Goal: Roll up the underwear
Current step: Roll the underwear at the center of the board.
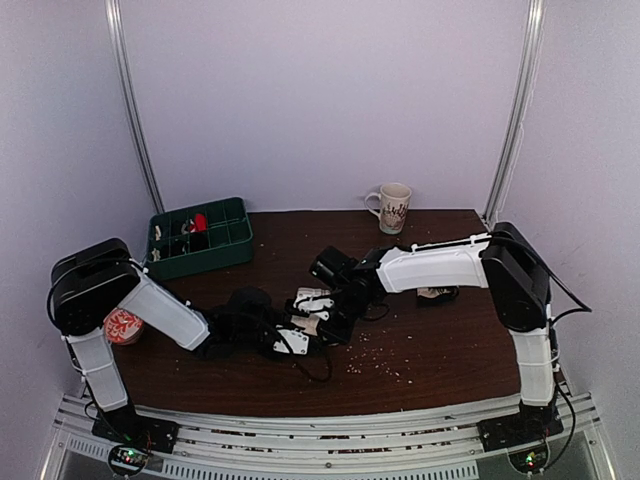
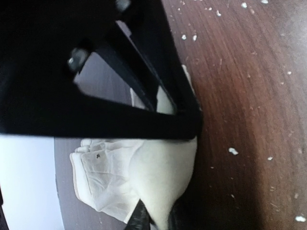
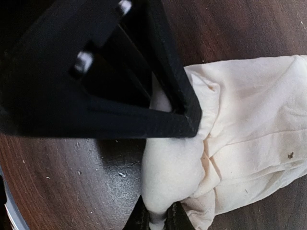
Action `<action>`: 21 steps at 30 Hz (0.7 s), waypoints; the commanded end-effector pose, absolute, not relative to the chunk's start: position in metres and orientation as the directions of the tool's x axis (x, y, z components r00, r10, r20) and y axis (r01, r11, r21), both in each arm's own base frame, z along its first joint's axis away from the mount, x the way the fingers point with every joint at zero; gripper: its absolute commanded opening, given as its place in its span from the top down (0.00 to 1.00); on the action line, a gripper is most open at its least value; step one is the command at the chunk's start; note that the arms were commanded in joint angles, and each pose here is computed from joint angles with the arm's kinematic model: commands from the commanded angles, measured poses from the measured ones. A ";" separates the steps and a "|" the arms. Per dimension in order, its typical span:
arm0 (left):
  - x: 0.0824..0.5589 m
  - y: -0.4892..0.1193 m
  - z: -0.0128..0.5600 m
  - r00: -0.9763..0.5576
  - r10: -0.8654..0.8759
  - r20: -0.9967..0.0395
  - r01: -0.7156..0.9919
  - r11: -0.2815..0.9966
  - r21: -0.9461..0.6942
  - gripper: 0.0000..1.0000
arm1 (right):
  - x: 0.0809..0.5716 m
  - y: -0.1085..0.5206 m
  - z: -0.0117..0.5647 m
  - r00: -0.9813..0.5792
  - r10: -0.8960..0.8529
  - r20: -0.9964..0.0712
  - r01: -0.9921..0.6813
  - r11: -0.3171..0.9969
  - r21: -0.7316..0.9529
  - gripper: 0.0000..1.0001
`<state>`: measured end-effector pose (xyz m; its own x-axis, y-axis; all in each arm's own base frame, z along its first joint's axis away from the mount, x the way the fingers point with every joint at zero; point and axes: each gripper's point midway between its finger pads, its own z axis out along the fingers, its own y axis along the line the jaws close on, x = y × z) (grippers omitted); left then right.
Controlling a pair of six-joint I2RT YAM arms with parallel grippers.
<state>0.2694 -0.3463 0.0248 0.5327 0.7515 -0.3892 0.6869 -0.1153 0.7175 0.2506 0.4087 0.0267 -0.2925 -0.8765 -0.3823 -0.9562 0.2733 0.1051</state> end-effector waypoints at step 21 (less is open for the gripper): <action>0.245 -0.363 -0.018 0.374 0.827 -0.419 0.902 -0.220 0.371 1.00 | 0.267 0.281 0.065 -0.508 -0.712 -0.484 -0.701 0.669 -0.247 0.50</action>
